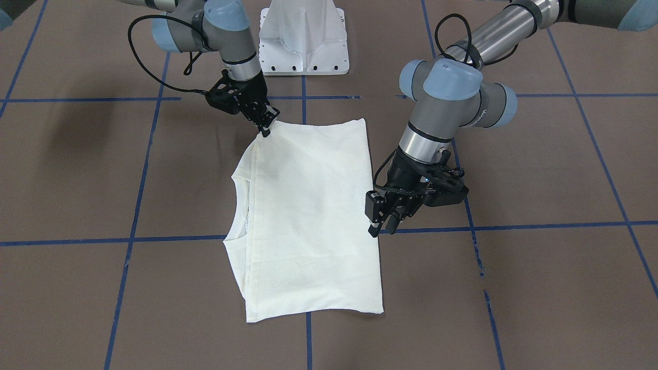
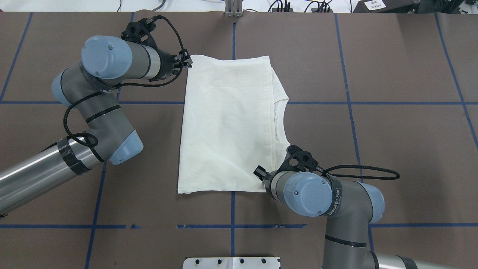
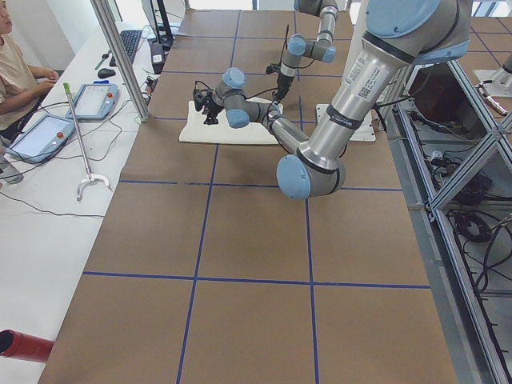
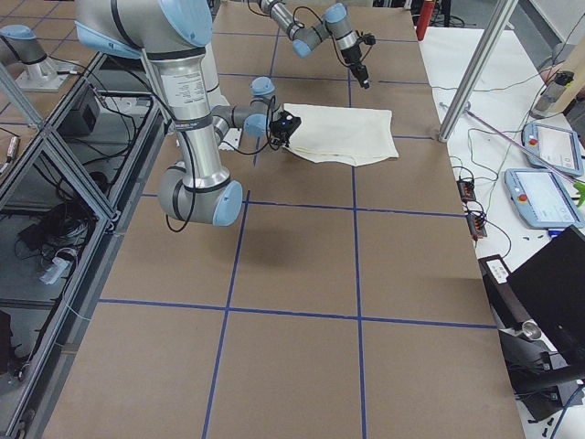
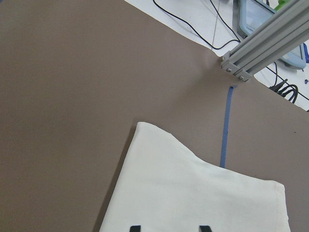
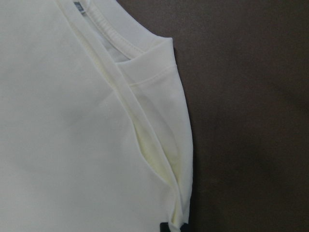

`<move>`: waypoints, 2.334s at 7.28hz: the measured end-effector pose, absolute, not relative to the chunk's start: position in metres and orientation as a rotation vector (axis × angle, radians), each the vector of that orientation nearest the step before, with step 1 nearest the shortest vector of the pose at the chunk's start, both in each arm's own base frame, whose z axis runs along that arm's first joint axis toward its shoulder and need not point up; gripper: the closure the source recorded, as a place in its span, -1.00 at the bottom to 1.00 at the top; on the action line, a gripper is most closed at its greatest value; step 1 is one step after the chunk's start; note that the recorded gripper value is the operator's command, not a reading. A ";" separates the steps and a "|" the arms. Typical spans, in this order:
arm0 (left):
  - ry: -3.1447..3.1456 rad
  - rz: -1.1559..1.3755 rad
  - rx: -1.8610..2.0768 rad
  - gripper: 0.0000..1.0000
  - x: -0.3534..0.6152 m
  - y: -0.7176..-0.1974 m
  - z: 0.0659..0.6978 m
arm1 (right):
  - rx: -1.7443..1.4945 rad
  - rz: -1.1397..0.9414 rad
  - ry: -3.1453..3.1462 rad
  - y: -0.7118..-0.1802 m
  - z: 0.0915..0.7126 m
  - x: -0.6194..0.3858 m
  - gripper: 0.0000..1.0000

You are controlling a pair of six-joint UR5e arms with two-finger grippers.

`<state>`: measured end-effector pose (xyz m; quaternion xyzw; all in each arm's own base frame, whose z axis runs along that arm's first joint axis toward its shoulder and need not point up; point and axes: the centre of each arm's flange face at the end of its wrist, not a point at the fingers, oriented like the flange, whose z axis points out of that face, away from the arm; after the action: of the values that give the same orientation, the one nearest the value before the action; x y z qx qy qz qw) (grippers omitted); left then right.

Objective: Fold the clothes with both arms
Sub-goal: 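Hold the shirt edge with the right gripper while the left gripper holds the collar corner, then move both grippers to the shirt's near corners and grasp them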

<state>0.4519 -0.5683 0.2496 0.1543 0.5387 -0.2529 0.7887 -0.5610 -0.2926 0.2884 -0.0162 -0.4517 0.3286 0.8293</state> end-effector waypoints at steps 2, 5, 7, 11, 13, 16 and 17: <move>1.193 -0.563 0.309 -0.01 0.441 -0.548 0.249 | -0.037 0.698 -0.989 -0.291 0.278 -0.544 1.00; 1.265 -0.630 0.120 -0.17 0.464 -0.405 0.258 | -0.039 0.697 -1.004 -0.287 0.280 -0.524 1.00; 1.213 -0.637 0.037 -0.22 0.490 -0.316 0.278 | -0.041 0.695 -1.003 -0.286 0.282 -0.522 1.00; 1.132 -0.623 0.025 -0.19 0.531 -0.265 0.303 | -0.040 0.691 -1.006 -0.285 0.281 -0.522 1.00; 1.117 -0.622 0.025 0.28 0.542 -0.265 0.306 | -0.039 0.691 -1.004 -0.286 0.283 -0.522 1.00; 1.105 -0.623 0.026 1.00 0.547 -0.266 0.309 | -0.038 0.692 -0.995 -0.286 0.288 -0.521 1.00; 1.111 -0.624 0.026 1.00 0.545 -0.266 0.303 | -0.037 0.693 -0.994 -0.285 0.289 -0.520 1.00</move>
<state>0.5451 -0.2662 0.3028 0.0123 0.5185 -0.2914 0.8038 -0.5197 -0.2855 0.2891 -0.0172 -0.4670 0.3258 0.8219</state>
